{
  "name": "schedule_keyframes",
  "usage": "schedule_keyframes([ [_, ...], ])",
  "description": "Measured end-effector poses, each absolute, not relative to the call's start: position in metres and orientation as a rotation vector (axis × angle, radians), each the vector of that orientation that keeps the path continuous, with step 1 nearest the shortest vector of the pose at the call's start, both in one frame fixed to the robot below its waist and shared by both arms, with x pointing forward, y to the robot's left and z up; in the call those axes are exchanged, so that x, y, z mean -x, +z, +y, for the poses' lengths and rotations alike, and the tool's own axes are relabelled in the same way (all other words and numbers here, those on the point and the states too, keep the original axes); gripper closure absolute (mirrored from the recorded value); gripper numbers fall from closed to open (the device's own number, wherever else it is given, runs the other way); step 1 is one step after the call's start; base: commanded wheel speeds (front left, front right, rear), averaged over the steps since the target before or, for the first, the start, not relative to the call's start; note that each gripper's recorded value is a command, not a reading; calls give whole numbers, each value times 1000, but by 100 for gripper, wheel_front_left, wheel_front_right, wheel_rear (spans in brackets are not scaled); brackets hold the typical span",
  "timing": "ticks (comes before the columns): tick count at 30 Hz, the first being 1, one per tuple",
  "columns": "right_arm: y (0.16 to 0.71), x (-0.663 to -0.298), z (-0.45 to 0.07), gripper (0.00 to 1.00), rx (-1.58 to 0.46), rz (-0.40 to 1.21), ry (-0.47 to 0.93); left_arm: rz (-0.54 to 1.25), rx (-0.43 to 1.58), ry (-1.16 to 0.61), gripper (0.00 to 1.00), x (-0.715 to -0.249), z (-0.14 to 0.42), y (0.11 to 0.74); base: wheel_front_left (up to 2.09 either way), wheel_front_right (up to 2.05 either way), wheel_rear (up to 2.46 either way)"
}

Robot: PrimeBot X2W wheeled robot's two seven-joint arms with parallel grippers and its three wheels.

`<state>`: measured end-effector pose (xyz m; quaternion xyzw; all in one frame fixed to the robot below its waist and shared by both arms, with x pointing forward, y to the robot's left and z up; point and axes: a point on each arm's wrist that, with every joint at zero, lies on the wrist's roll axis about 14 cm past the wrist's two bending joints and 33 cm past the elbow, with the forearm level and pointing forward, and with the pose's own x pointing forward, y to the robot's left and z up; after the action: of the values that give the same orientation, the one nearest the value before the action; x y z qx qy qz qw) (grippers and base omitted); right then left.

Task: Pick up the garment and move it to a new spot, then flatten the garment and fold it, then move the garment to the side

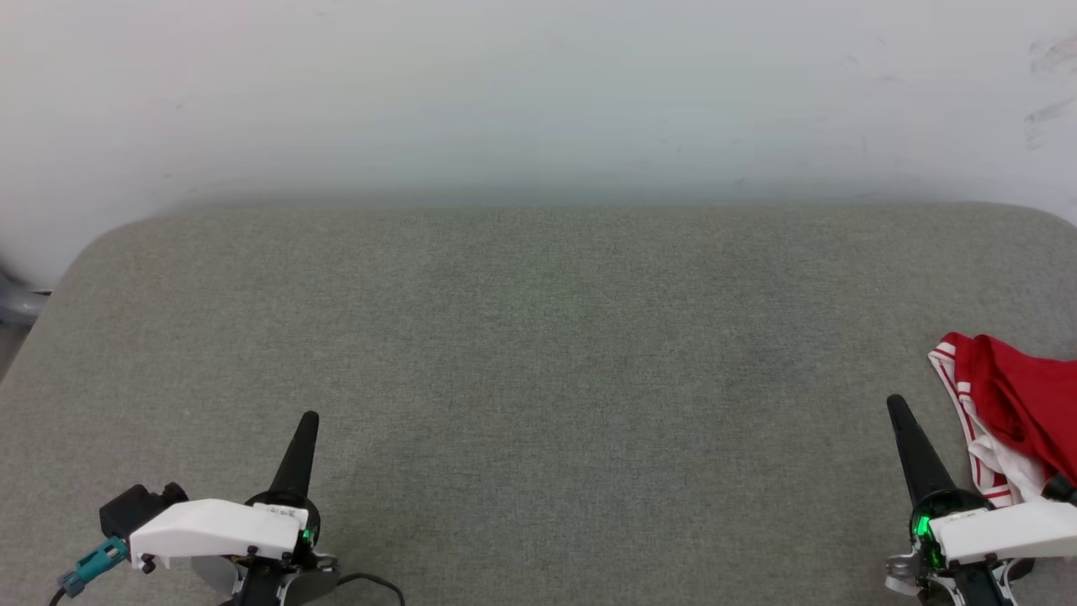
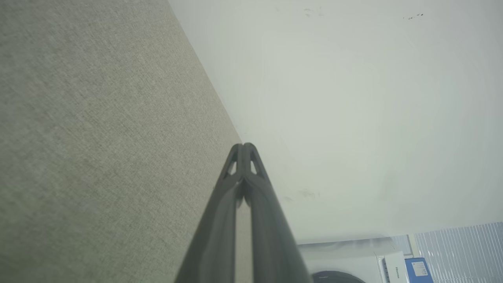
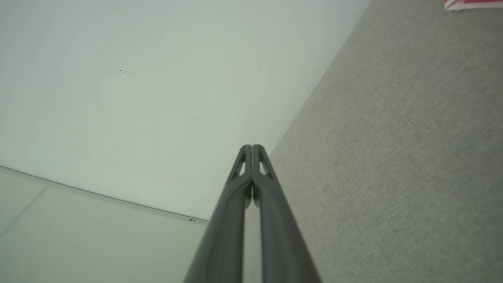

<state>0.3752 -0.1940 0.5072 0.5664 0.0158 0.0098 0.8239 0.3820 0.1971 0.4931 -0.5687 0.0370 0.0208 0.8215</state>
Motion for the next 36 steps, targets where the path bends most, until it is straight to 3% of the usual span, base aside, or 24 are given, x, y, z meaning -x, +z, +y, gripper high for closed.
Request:
schedule_keyframes([
  [36, 504, -384, -199, 100, -1497, 17, -4, 28, 1502, 20, 100, -386, 199, 501, 0, 0, 0],
])
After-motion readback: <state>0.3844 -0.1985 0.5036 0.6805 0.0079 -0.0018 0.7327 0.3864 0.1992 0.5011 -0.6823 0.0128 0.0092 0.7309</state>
